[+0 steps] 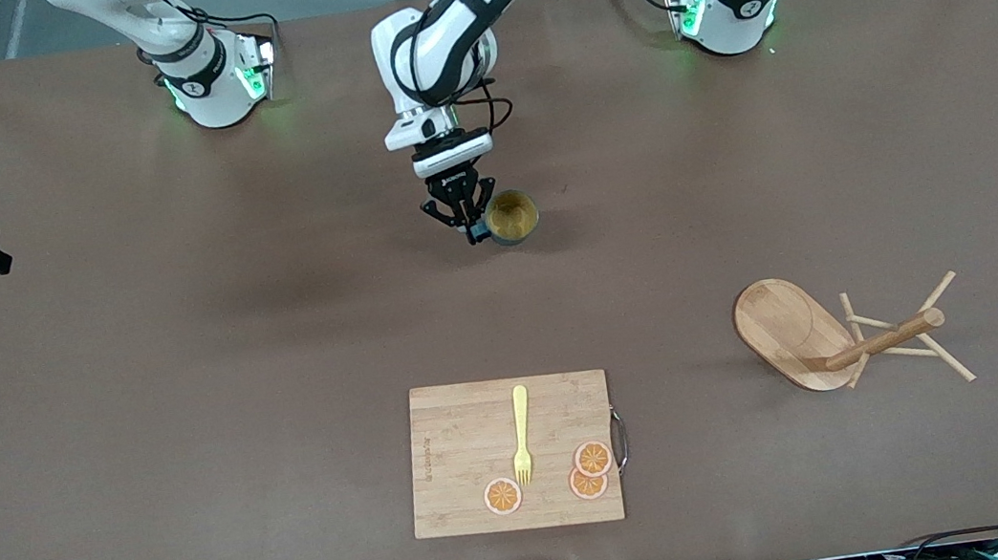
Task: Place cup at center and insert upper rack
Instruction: 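Lift the mug and carry it toward the wooden mug stand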
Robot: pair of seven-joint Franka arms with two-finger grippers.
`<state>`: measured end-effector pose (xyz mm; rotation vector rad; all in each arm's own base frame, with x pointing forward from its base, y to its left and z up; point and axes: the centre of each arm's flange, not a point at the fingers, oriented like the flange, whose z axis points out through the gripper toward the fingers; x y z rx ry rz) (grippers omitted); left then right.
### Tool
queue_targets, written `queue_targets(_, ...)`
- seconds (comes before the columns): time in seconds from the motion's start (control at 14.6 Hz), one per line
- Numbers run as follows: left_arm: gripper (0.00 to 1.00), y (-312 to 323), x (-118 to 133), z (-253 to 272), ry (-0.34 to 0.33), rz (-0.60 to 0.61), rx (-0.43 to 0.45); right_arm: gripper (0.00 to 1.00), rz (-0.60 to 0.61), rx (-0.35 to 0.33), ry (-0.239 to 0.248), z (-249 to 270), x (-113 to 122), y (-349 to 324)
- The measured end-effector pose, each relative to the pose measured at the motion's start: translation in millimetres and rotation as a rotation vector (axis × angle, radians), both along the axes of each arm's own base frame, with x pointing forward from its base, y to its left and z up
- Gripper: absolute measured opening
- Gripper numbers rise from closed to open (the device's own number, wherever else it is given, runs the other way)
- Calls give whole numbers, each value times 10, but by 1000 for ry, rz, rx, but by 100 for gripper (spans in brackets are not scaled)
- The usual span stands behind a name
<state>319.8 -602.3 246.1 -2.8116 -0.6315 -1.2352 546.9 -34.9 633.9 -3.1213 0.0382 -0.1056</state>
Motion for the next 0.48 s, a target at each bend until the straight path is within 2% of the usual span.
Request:
queue_targets(0.21, 5, 86, 453, 664, 90, 57, -163, 100, -2, 0, 5, -24, -2, -12)
queue_targets(0.48, 5, 470, 1141, 1308, 161, 150, -394, 100, -1, 0, 5, -24, -2, -6)
